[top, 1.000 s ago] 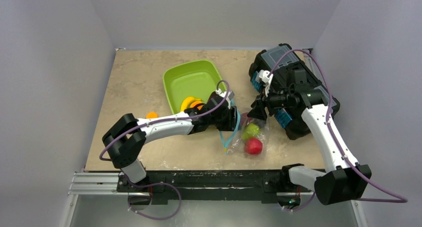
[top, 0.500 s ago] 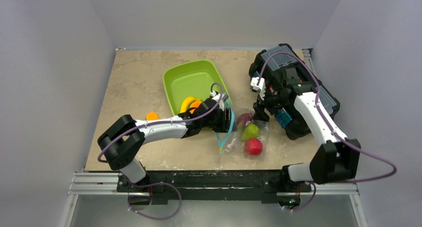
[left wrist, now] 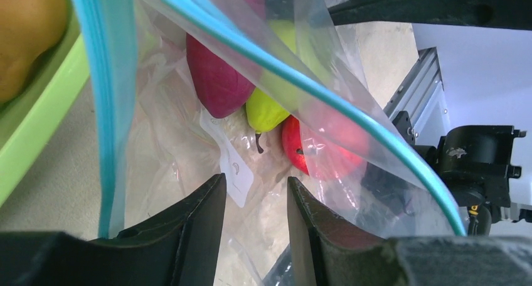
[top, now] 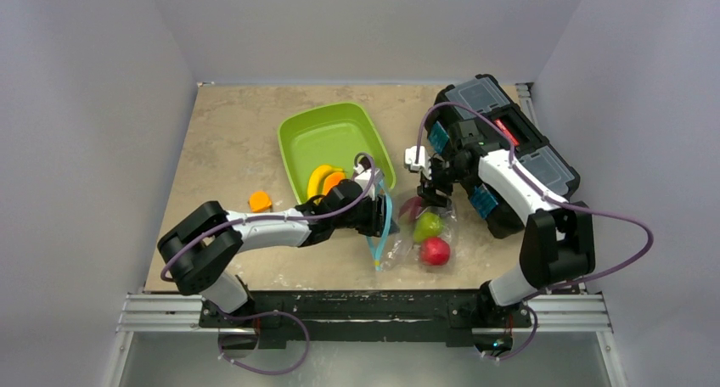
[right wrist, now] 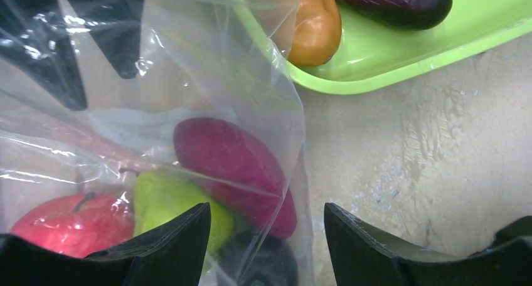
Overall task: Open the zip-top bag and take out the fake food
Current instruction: Pick up the fake vegetable from the zipper food storage bag.
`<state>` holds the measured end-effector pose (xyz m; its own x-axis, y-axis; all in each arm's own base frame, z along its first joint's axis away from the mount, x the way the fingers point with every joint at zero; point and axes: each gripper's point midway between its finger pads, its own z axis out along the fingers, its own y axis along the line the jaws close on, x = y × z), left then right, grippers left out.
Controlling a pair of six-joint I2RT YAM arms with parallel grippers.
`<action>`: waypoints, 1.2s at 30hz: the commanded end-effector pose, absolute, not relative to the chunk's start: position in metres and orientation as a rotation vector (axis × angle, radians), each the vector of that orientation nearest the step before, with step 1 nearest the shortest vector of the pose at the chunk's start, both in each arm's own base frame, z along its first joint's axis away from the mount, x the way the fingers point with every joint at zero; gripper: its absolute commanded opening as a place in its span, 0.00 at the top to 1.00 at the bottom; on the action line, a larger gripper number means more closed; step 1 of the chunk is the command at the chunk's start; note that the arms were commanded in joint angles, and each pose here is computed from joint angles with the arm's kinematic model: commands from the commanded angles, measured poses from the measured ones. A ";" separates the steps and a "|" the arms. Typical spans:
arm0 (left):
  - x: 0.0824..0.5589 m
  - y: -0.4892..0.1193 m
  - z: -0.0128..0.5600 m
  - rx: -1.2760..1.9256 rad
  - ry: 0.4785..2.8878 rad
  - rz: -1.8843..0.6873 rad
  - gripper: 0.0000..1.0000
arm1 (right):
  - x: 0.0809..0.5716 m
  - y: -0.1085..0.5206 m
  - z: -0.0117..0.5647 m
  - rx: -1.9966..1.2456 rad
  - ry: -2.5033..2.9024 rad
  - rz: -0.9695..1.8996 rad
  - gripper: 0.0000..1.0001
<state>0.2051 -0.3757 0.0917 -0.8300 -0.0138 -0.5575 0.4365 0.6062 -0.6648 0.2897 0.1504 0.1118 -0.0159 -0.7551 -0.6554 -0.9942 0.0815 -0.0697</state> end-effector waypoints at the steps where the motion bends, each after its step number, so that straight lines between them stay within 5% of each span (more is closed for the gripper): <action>1: 0.212 -0.378 0.121 0.374 2.171 -1.194 0.61 | 0.303 0.154 0.097 -1.756 1.801 0.512 0.36; 10: 0.217 -0.379 0.134 0.521 2.036 -1.143 0.59 | 0.293 0.162 0.073 -1.874 1.774 0.575 0.40; 27: 0.203 -0.378 0.111 0.806 1.886 -0.985 0.52 | 0.244 0.174 0.051 -2.079 1.682 0.794 0.84; 36: 0.195 -0.378 0.091 0.852 1.921 -0.911 0.49 | 0.218 0.181 0.047 -2.116 1.646 0.859 0.92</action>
